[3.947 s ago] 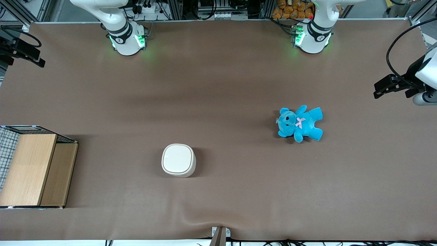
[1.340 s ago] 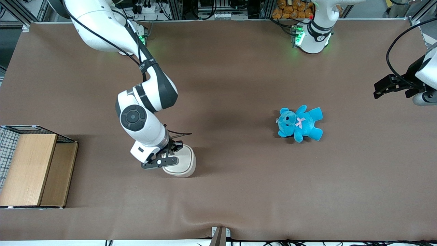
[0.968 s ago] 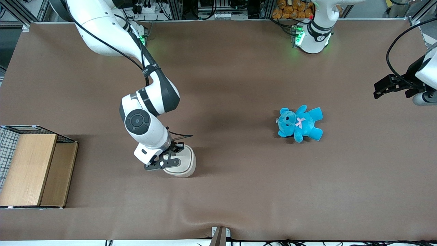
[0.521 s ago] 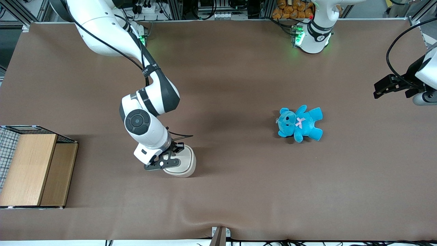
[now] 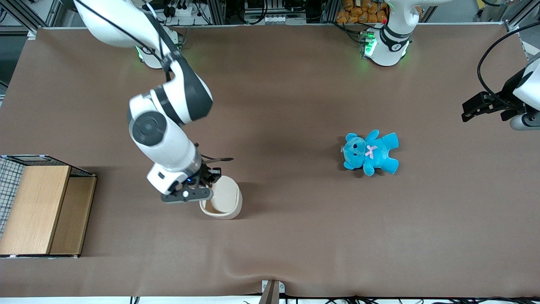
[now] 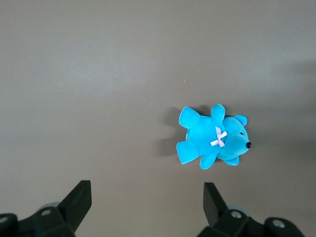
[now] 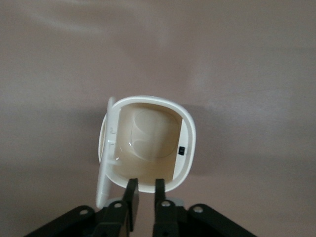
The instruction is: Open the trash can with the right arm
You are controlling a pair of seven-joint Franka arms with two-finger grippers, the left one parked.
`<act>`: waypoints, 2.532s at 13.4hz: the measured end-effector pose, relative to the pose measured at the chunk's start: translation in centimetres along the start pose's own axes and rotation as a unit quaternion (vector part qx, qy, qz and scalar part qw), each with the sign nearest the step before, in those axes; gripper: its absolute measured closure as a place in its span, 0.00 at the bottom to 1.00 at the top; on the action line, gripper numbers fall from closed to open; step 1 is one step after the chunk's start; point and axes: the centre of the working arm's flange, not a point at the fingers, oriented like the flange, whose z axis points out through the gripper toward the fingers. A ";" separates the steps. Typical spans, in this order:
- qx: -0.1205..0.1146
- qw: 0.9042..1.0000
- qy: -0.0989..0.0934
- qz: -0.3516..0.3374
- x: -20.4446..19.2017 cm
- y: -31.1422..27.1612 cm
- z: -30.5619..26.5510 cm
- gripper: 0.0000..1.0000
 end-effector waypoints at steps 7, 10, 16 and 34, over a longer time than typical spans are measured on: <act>-0.024 0.994 -0.035 0.103 1.5 14.6 -5.5 0.00; -0.028 0.992 -0.050 0.113 0.3 18.8 -9.7 0.00; -0.029 0.994 -0.062 0.088 -5.4 28.1 -17.0 0.00; -0.022 0.993 -0.085 0.080 -11.6 32.1 -27.2 0.00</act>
